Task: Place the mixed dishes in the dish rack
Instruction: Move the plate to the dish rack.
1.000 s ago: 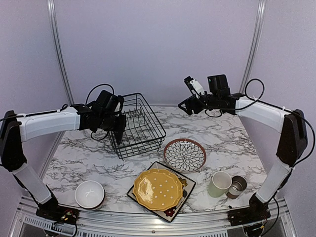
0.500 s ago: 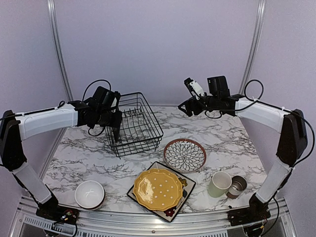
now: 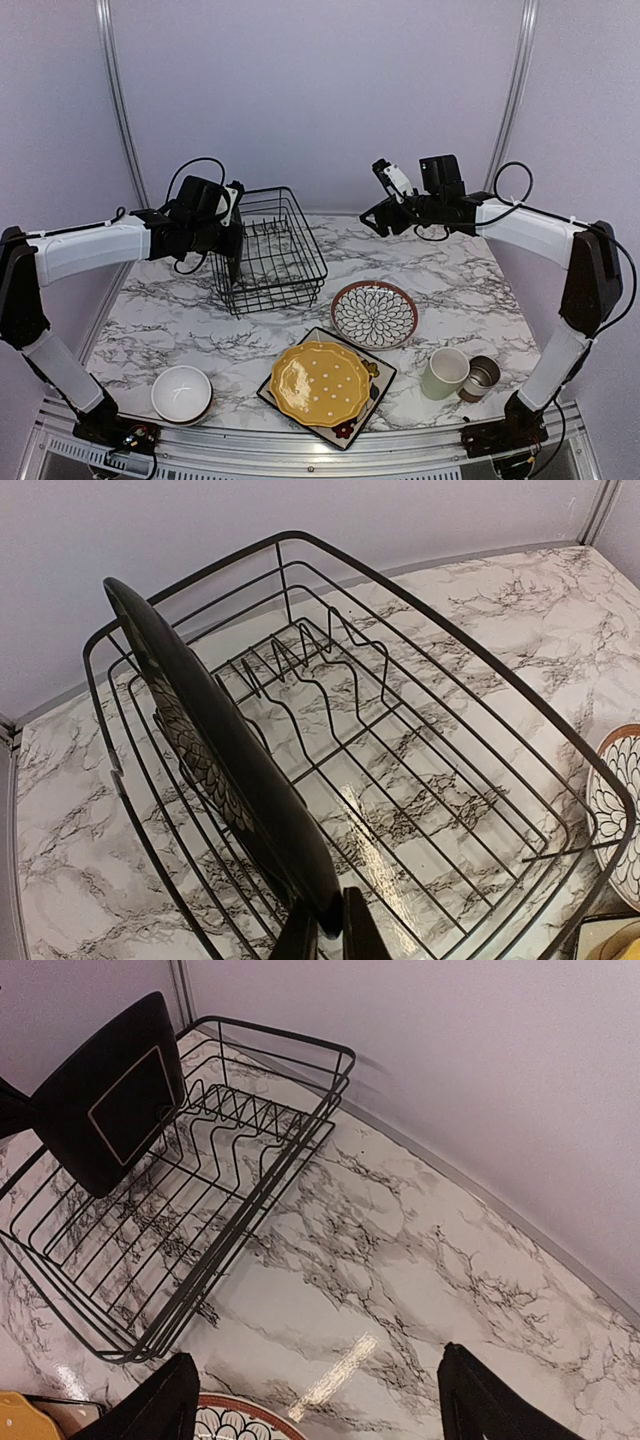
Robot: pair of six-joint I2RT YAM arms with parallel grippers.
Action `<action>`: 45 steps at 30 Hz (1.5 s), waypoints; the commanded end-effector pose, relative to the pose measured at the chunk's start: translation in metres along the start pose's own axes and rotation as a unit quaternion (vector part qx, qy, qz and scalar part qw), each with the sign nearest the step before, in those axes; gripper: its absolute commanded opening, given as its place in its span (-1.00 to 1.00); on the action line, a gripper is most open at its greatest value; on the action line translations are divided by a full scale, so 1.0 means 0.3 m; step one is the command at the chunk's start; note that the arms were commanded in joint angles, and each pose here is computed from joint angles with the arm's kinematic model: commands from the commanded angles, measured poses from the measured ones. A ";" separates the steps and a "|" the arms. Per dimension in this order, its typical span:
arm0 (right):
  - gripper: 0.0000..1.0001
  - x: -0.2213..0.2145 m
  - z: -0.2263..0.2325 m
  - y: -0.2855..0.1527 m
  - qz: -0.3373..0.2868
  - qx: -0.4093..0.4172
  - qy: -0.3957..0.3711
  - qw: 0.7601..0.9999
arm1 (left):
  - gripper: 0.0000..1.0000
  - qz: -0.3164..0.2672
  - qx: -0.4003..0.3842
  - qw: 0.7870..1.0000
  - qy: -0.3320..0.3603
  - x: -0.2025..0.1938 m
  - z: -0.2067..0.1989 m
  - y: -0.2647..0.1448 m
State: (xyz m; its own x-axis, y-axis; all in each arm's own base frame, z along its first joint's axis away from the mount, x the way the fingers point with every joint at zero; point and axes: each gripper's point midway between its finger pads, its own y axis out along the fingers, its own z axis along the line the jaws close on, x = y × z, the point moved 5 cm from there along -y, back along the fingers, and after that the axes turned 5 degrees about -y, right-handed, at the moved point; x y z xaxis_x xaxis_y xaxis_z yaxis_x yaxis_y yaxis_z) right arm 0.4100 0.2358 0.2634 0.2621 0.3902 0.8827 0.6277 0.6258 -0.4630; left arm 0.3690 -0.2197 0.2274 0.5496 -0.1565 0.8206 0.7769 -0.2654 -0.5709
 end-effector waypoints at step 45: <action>0.61 -0.043 0.006 0.019 0.003 0.018 0.006 1.000 | -1.00 0.013 0.026 0.997 -0.065 0.092 0.074 -0.029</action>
State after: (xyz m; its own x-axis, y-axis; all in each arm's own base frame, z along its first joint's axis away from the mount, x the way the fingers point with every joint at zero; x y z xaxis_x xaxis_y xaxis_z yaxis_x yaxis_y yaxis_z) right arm 0.4063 0.2383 0.2551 0.2669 0.3892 0.8816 0.6006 0.6482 -0.4680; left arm 0.3707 -0.1975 0.2138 0.7035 -0.0324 0.7100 0.6874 -0.2228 -0.6913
